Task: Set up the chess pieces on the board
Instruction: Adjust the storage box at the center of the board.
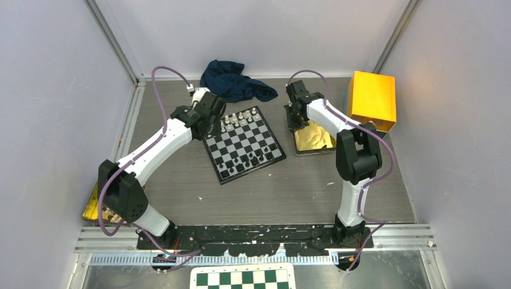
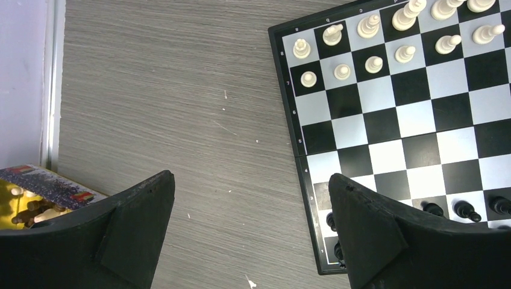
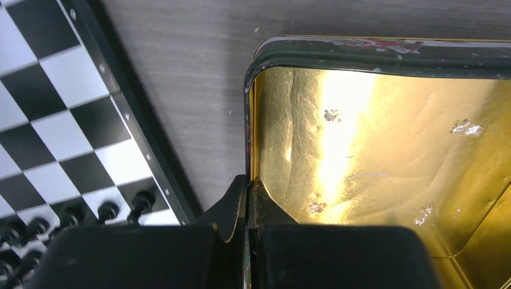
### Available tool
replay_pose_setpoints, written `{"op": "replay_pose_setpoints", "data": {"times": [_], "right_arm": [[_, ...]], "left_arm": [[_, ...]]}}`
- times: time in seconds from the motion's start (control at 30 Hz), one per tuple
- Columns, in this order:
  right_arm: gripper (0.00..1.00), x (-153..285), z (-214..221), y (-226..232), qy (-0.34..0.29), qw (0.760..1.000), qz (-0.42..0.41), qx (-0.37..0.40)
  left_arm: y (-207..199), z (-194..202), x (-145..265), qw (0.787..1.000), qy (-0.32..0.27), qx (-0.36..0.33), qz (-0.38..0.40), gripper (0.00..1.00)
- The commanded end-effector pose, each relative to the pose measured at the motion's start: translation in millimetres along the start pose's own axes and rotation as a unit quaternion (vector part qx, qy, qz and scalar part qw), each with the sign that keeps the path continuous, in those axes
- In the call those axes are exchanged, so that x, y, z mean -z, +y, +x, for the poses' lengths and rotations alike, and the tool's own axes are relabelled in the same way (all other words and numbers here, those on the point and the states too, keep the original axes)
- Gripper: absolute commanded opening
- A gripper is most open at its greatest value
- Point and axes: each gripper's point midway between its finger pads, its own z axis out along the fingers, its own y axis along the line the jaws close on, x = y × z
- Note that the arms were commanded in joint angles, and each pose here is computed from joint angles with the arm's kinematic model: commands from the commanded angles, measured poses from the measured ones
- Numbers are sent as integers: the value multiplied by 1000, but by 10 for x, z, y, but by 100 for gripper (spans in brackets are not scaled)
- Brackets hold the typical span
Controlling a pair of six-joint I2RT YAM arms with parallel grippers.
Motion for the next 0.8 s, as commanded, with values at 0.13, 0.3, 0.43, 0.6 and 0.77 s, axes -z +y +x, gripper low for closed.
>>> {"op": "replay_pose_setpoints", "data": {"times": [0.13, 0.3, 0.43, 0.6, 0.77], "right_arm": [[1, 442, 59, 104, -8, 993, -72, 92], [1, 444, 30, 199, -14, 983, -111, 147], [1, 428, -12, 311, -18, 975, -144, 169], [6, 316, -6, 377, 2, 967, -164, 194], [12, 222, -35, 365, 15, 964, -158, 214]], "left_arm": [[14, -118, 85, 999, -24, 20, 18, 100], [56, -81, 168, 999, -27, 24, 31, 100], [105, -22, 230, 999, -26, 26, 40, 100], [176, 62, 287, 998, -28, 34, 45, 100], [175, 99, 290, 997, -29, 40, 51, 100]]}}
